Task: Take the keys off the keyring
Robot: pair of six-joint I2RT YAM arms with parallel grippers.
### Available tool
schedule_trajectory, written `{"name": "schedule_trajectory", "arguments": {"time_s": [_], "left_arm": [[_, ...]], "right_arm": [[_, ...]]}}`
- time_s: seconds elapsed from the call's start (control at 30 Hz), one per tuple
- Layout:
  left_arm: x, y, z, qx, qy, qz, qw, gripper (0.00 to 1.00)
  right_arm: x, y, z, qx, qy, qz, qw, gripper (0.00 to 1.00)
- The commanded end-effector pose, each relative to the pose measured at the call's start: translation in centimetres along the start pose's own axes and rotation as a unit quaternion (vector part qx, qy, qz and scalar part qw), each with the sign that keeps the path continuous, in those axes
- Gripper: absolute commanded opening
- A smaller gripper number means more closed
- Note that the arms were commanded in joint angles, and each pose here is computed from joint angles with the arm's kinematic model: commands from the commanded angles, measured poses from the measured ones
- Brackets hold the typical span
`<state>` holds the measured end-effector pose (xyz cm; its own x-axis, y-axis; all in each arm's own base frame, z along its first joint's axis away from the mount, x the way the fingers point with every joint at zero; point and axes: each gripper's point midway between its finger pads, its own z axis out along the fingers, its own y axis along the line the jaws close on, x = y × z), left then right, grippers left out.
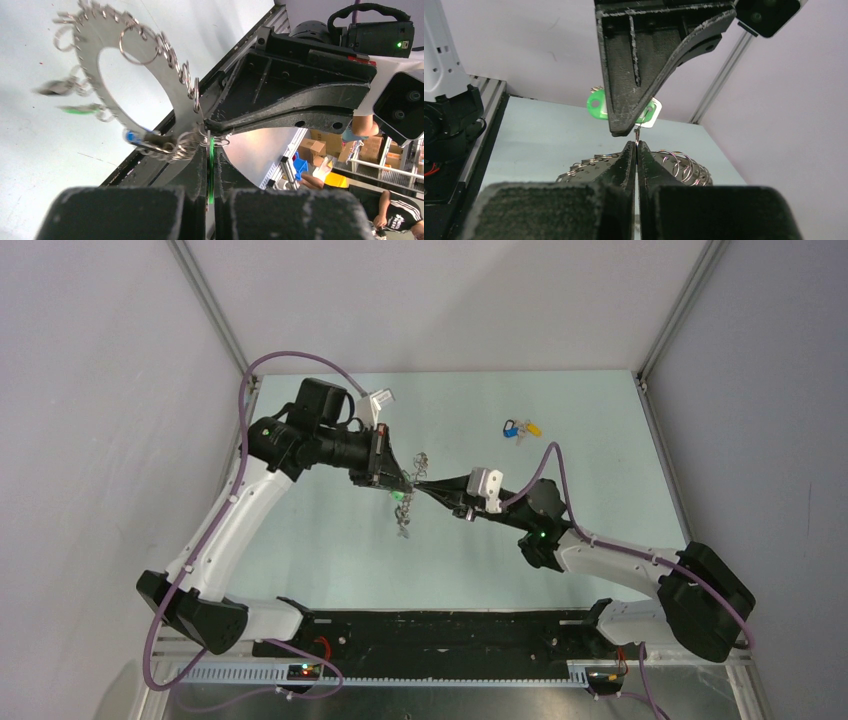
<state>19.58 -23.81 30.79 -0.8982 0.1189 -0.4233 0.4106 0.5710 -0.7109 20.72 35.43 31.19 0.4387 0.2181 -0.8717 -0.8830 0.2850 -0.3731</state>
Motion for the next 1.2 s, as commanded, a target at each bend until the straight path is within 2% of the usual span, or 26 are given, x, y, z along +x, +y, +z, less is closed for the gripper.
{"name": "schedule_trajectory", "arguments": {"time_s": [0.0,0.17,0.47,0.63,0.77,0.9,1.0,1.03,1.07,1.17], "left_arm": [[-0.2,-1.0,-0.8,0.022,-0.016,0.007,1.0,0.0],[0.1,-0.9,-0.5,0.027,-0.006,0.002,1.0,0.0],[1.0,-0.5,0.8,0.033,0.025,-0.002,0.999,0.0],[0.4,-0.1,0.5,0.012,0.007,0.019,1.0,0.0],[-1.3,2.6,-0.6,-0.082,-0.052,0.046,0.994,0.0],[-3.2,6.8,-2.3,-0.209,-0.108,0.052,0.971,0.0],[-4.5,9.8,-2.5,-0.281,-0.13,0.041,0.95,0.0],[-4.8,10.2,-2.2,-0.285,-0.132,0.039,0.949,0.0],[-5.2,10.8,-1.3,-0.286,-0.133,0.033,0.948,0.0],[-6.8,11.6,1.3,-0.27,-0.139,0.014,0.953,0.0]], "right_arm": [[-4.7,0.3,-0.1,-0.014,-0.081,-0.045,0.996,0.0],[-6.5,0.7,-0.2,-0.025,-0.118,-0.052,0.991,0.0],[-7.1,0.3,0.8,-0.024,-0.155,-0.036,0.987,0.0],[-7.6,-0.1,1.0,-0.019,-0.163,-0.013,0.986,0.0],[-8.3,-1.6,-0.3,0.019,-0.162,0.006,0.987,0.0],[-7.3,-3.4,-2.1,0.075,-0.125,0.021,0.989,0.0],[-4.8,-4.9,-4.0,0.134,-0.061,0.033,0.989,0.0],[-5.8,-5.4,-4.7,0.148,-0.063,0.021,0.987,0.0],[-4.4,-6.0,-5.4,0.169,-0.029,0.03,0.985,0.0],[-5.1,-8.0,-8.1,0.234,0.002,0.013,0.972,0.0]]}}
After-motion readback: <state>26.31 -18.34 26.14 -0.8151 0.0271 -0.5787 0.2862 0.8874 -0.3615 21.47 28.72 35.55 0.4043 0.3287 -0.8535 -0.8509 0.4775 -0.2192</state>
